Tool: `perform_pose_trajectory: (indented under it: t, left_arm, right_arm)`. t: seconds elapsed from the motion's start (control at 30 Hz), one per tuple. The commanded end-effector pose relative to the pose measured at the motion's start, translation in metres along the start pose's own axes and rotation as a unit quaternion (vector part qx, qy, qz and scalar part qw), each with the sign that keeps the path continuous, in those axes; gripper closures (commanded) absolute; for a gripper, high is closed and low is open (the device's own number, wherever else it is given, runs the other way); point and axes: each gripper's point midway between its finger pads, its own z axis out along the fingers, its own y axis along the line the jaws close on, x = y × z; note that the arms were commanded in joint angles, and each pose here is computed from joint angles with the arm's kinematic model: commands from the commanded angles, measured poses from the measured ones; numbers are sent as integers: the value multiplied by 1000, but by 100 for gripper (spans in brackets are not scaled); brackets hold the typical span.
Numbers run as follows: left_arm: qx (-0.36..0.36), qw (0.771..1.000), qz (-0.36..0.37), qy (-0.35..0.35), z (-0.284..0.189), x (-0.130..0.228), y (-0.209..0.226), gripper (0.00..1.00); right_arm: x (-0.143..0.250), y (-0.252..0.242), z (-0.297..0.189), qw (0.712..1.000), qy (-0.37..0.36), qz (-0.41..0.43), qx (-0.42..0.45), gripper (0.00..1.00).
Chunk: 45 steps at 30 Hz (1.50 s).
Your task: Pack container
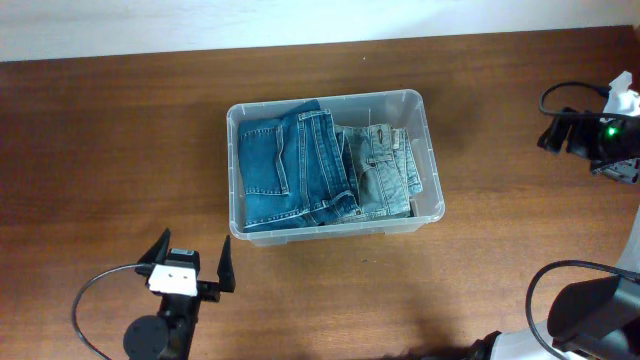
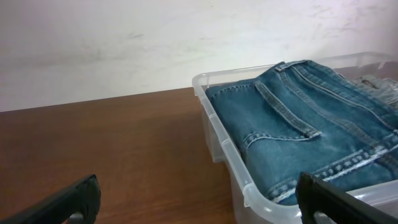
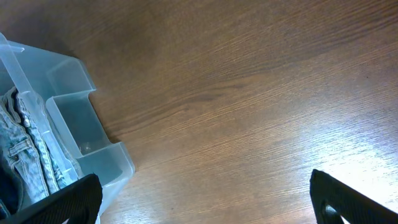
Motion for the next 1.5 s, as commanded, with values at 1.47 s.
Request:
perform_pose_trajectory:
  t: [1.47]
  left_arm:
    - [-80, 997, 2, 20, 0, 23, 33, 0]
  right_arm:
    - [-2, -1, -3, 1000, -5, -3, 2, 1]
